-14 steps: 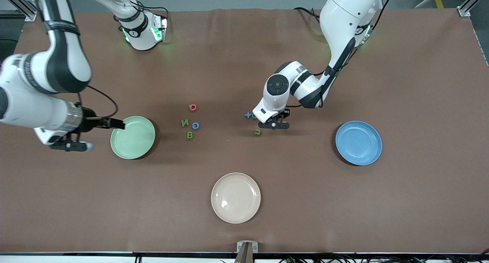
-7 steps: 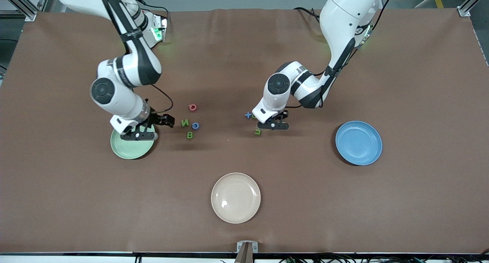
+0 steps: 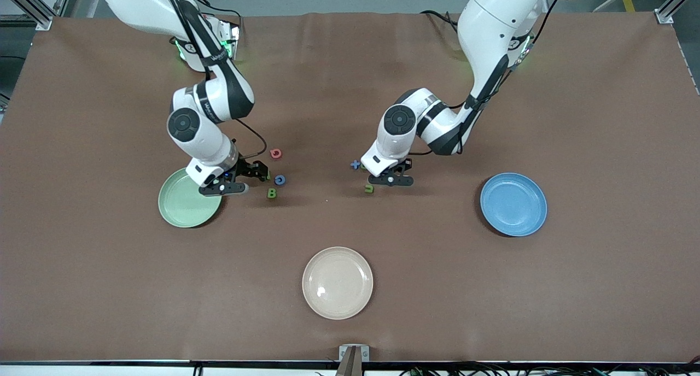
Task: Sort upper and lower case letters into plates
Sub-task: 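Grasp the blue E with the left gripper while the right gripper reaches the green N, then carry the blue E onto the blue plate and open the left gripper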
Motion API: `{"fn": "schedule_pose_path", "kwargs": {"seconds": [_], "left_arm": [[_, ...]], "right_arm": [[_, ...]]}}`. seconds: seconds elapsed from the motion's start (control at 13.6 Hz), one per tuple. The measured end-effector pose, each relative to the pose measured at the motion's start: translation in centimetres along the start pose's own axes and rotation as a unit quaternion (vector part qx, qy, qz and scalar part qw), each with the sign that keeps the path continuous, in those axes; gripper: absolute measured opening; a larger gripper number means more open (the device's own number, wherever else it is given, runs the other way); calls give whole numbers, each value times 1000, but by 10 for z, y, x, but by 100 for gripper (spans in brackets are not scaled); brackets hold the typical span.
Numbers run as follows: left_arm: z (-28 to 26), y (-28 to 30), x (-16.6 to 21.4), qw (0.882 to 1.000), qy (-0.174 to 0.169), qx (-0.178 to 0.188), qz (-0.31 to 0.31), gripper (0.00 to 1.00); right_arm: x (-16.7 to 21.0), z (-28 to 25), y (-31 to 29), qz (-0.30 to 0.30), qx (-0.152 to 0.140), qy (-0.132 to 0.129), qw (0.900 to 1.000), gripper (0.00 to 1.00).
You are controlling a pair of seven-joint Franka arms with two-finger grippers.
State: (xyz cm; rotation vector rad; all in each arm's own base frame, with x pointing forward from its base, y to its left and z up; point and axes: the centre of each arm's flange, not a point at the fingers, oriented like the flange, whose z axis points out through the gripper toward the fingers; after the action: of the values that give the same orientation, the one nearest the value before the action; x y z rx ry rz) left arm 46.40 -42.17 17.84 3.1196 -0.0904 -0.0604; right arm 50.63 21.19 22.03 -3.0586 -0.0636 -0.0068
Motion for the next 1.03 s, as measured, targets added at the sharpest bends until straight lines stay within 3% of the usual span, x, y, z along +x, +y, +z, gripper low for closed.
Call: {"fn": "schedule_pose_path", "kwargs": {"seconds": [0.37, 0.74, 1.03], "left_arm": [[-27, -23, 20, 1000, 2, 9, -22, 27], [-113, -85, 47, 999, -2, 41, -28, 27], [-136, -151, 53, 999, -5, 51, -11, 27]], "right_arm": [[-8, 38, -7, -4, -9, -3, 1000, 85], [-10, 41, -8, -3, -10, -7, 1000, 85], [-18, 46, -14, -1, -14, -18, 1000, 85]]}}
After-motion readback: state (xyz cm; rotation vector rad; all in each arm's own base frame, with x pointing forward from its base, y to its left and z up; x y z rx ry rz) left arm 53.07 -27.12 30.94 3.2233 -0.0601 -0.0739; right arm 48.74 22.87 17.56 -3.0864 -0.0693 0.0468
